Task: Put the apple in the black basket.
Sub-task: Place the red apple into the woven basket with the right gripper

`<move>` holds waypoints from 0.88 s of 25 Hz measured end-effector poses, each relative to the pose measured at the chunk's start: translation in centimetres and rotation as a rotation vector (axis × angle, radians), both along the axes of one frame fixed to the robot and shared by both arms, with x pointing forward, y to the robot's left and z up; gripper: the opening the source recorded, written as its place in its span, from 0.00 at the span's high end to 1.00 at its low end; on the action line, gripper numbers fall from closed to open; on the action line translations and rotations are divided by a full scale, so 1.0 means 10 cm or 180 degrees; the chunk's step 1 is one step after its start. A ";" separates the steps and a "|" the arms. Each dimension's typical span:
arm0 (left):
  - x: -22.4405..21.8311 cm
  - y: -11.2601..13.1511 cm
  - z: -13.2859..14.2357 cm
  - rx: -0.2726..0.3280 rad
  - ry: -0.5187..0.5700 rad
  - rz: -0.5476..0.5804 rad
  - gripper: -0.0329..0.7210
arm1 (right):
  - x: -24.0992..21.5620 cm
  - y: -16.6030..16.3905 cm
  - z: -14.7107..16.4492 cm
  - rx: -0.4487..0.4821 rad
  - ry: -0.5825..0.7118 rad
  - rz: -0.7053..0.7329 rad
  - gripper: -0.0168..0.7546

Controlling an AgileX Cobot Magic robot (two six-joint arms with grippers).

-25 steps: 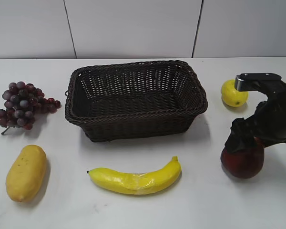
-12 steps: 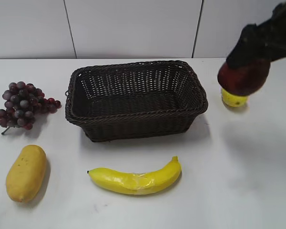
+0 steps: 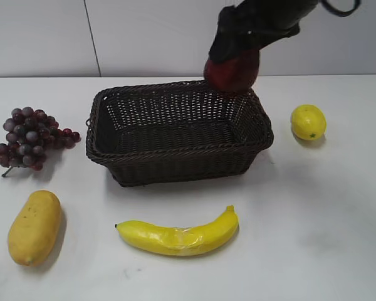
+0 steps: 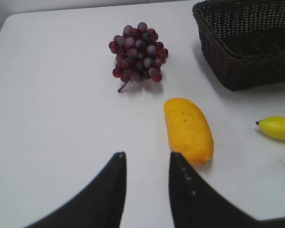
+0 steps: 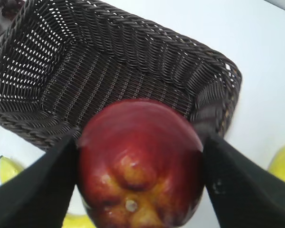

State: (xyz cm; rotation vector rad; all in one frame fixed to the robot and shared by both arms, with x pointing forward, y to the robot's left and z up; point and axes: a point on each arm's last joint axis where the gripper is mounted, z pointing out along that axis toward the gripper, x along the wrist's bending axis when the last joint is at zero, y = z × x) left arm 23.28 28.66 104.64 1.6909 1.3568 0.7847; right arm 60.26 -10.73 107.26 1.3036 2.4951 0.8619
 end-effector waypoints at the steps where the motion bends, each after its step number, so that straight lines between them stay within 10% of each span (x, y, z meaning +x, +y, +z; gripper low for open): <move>1: 0.00 0.00 0.00 0.0000 0.0000 0.0000 0.65 | 0.07 0.07 -0.10 -0.0040 0.0035 0.0030 0.23; 12: 0.00 0.00 0.00 0.0000 0.0000 0.0000 0.65 | 0.58 0.36 -1.21 -0.0343 0.0467 0.0066 0.23; 22: 0.00 0.00 0.00 0.0000 0.0000 0.0000 0.65 | 0.63 0.36 -1.36 -0.0433 0.0425 0.0121 0.11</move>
